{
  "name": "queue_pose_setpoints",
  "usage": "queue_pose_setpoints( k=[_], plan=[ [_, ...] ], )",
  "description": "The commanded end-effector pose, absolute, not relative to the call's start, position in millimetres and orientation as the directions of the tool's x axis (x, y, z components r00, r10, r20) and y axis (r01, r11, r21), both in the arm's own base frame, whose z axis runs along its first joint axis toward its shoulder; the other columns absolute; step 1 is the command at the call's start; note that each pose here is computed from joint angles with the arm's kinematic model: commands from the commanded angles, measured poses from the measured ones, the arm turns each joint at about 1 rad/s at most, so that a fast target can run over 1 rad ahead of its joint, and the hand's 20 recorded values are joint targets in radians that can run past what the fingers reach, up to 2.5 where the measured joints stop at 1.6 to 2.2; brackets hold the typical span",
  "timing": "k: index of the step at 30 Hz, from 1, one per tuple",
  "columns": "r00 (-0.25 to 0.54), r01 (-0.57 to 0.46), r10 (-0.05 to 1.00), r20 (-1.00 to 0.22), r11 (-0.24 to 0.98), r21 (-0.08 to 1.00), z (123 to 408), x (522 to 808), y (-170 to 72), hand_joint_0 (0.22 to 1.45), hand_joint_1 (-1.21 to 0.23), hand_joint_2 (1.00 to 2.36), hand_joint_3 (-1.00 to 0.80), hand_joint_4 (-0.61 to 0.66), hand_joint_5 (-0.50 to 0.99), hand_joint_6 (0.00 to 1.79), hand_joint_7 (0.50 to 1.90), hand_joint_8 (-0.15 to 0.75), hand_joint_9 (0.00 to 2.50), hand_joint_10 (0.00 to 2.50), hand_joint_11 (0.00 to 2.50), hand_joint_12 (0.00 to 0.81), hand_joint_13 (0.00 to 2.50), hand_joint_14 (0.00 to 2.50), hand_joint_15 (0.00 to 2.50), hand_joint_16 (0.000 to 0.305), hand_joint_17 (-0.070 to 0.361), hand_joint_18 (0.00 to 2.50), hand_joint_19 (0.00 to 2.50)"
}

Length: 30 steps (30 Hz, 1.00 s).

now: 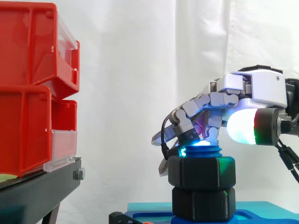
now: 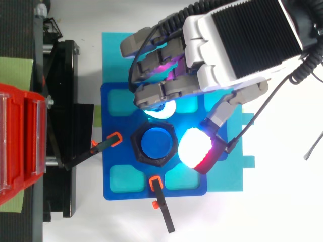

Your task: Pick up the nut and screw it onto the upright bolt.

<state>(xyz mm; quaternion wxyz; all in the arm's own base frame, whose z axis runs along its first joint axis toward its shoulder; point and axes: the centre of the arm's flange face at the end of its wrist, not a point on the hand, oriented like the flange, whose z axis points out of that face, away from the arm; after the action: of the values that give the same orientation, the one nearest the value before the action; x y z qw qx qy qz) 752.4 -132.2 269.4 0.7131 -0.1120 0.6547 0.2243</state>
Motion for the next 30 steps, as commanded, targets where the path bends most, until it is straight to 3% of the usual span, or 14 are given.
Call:
queue_pose_setpoints(
  k=[1, 8, 14, 18, 23, 30],
  plan=[
    [0.042, -0.462, 0.173, -0.984, 0.877, 0.134, 269, 751, -137, 0.54, -0.30, 1.00, -0.50, 0.09, 0.10, 0.53, 1.44, 0.212, 1.42, 0.00, 0.00, 0.157, 0.93, 0.00, 0.00, 0.010, 0.023, 0.60, 0.06],
    [0.044, -0.459, 0.170, -0.984, 0.879, 0.132, 269, 749, -144, 0.54, -0.29, 1.00, -0.50, 0.10, 0.08, 0.50, 1.51, 0.238, 1.39, 0.00, 0.00, 0.173, 0.89, 0.00, 0.00, 0.012, 0.026, 0.57, 0.04],
    [0.043, -0.456, 0.171, -0.984, 0.880, 0.133, 269, 749, -148, 0.52, -0.25, 1.00, -0.50, 0.26, -0.02, 0.50, 1.08, 0.235, 1.16, 0.00, 0.00, 0.219, 0.73, 0.00, 0.00, 0.020, 0.044, 0.39, 0.00],
    [0.064, -0.466, 0.170, -0.983, 0.876, 0.121, 272, 750, -147, 0.51, -0.23, 1.00, -0.50, 0.24, -0.06, 0.50, 0.82, 0.229, 1.06, 0.00, 0.00, 0.233, 0.68, 0.00, 0.00, 0.023, 0.052, 0.33, 0.00],
    [0.072, -0.471, 0.169, -0.983, 0.874, 0.116, 272, 751, -147, 0.50, -0.22, 1.00, -0.50, 0.22, -0.09, 0.50, 0.70, 0.221, 0.93, 0.00, 0.00, 0.254, 0.59, 0.00, 0.00, 0.027, 0.060, 0.26, 0.00],
    [0.054, -0.477, 0.172, -0.984, 0.870, 0.126, 270, 752, -135, 0.50, -0.20, 1.00, -0.50, 0.21, -0.09, 0.50, 0.72, 0.214, 0.89, 0.00, 0.00, 0.264, 0.55, 0.00, 0.00, 0.028, 0.063, 0.21, 0.00]
  ],
)
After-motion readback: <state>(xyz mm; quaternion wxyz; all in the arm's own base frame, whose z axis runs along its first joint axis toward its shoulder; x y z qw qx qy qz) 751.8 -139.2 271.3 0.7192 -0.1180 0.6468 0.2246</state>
